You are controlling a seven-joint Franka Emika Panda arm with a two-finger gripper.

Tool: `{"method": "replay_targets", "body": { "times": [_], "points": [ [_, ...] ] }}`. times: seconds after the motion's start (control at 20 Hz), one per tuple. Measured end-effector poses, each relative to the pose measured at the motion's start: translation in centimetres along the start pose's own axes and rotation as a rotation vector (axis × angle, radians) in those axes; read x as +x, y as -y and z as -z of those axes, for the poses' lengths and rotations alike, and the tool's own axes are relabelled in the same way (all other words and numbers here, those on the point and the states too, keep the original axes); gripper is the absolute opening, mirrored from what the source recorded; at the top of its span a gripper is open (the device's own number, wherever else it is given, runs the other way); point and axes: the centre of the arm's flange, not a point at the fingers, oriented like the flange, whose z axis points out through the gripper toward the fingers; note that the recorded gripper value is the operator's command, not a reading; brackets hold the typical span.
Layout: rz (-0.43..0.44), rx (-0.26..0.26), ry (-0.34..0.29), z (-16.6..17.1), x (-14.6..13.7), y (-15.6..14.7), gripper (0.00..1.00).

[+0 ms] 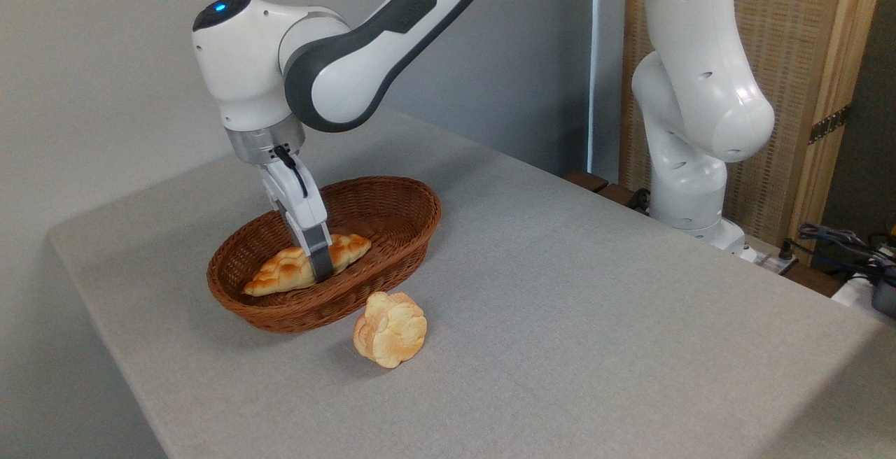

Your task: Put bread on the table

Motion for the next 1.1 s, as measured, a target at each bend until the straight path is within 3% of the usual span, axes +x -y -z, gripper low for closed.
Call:
{"method": "replay_targets", "body": {
  "times": [0.6,0.9,1.1],
  "points": [
    [-0.002,0.01,-0.018,1.1,0.1,-0.1,0.36],
    [0.001,0.038,-0.069,6.2,-1.2,-0.6,0.37],
    [0.054,0.025,-0.057,11.0,-5.4,0.4,0.39]
  ]
}}
